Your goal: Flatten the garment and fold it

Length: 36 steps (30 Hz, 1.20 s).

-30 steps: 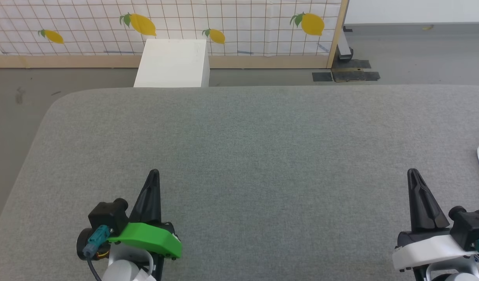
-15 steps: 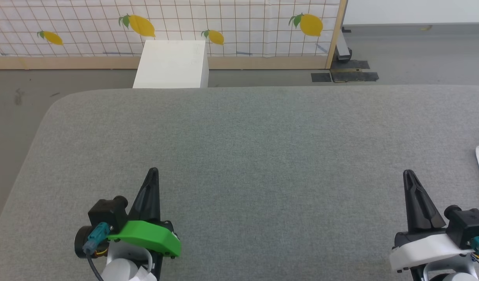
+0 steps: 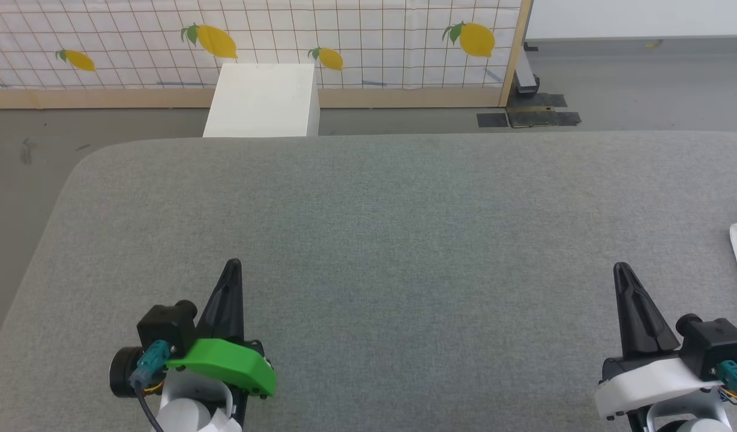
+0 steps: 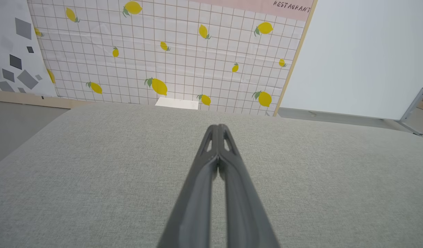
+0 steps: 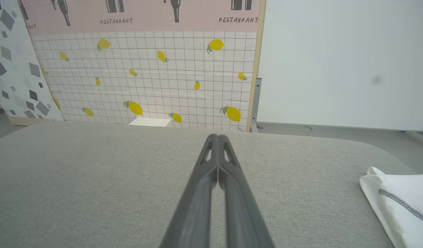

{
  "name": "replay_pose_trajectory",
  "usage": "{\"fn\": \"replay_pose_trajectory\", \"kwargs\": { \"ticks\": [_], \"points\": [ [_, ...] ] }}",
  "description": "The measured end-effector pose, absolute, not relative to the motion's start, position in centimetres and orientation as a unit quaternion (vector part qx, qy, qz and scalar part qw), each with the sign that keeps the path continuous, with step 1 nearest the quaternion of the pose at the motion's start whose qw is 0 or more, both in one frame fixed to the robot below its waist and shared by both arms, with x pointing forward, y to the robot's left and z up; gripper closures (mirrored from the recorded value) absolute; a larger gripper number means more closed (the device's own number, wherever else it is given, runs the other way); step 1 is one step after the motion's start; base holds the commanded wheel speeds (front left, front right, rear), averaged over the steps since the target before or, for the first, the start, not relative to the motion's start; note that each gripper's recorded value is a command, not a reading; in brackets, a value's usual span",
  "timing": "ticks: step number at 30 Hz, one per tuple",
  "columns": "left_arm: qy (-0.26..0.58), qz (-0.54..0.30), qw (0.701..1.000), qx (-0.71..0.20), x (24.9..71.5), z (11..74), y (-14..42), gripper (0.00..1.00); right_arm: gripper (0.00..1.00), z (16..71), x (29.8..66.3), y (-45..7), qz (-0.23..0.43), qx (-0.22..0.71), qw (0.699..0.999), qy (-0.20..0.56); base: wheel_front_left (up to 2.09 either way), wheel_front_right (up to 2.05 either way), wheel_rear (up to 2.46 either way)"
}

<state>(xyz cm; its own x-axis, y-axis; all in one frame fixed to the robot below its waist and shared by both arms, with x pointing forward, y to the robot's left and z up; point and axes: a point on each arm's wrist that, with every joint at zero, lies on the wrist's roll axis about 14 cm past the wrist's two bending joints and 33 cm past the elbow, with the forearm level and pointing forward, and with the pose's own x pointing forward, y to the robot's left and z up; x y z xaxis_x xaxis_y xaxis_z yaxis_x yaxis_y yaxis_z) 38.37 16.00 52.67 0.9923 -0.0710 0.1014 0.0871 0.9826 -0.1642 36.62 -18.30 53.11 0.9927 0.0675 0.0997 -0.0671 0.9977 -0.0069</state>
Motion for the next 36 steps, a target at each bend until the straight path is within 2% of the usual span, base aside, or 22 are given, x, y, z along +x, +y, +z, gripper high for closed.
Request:
{"fn": "replay_pose_trajectory", "kwargs": {
  "ticks": [36],
  "points": [
    [-0.033, -0.029, 0.998, -0.044, 38.19, 52.99, 16.50, 1.00, 1.00, 52.69, 36.67, -17.44, 0.046, -0.008, 0.999, -0.026, 0.00, 0.00, 0.00]
  ]
}}
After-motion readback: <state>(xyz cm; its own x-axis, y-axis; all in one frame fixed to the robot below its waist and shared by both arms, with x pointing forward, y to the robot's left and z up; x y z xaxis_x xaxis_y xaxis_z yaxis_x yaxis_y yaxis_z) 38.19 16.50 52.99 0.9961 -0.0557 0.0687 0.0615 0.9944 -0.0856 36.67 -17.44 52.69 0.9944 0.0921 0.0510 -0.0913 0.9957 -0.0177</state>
